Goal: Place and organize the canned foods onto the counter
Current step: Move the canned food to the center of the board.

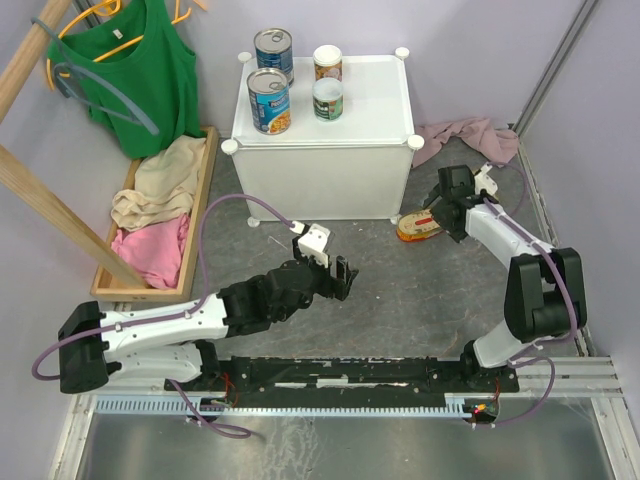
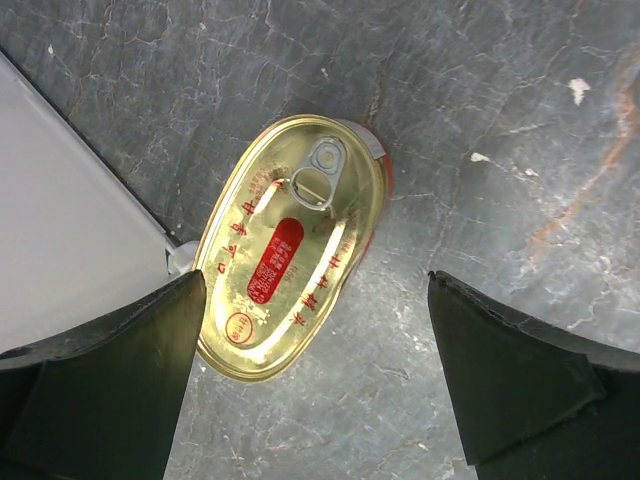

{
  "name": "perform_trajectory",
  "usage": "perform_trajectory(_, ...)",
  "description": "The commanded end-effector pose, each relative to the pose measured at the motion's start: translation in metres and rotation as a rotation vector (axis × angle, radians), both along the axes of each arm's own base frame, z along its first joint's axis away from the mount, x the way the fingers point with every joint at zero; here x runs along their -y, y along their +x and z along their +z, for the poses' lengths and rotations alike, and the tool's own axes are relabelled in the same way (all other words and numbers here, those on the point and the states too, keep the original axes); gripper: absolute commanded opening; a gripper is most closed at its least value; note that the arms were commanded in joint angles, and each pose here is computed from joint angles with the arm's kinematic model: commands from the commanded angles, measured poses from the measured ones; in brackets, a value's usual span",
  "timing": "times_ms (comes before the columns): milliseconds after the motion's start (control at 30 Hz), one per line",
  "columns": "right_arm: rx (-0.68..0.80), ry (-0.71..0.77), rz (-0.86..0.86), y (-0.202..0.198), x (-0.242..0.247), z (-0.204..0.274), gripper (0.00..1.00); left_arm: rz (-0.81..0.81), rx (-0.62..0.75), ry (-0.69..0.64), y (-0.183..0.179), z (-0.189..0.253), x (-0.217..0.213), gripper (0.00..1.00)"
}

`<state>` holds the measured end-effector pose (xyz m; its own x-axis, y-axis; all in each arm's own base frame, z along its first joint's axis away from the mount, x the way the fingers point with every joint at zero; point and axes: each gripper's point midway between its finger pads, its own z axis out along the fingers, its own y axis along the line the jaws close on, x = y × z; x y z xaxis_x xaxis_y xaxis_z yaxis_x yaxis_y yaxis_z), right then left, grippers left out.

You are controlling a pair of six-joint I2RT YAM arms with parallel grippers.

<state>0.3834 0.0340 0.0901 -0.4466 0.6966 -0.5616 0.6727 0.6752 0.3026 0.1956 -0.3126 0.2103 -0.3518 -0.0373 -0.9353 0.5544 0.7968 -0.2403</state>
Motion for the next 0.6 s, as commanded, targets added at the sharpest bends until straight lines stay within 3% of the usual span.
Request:
perform_trajectory(0, 0.065, 0.036, 0.004, 0.026, -0.006, 0.013, 1.0, 0.002, 0.003, -0.073, 0.0, 0.012, 0.008, 0.82)
perform_trajectory(567, 0.036, 0.075, 0.017, 0.044, -0.011, -0.005, 1.0, -0.001, 0.008, -0.069, 0.0, 0.014, 0.008, 0.84)
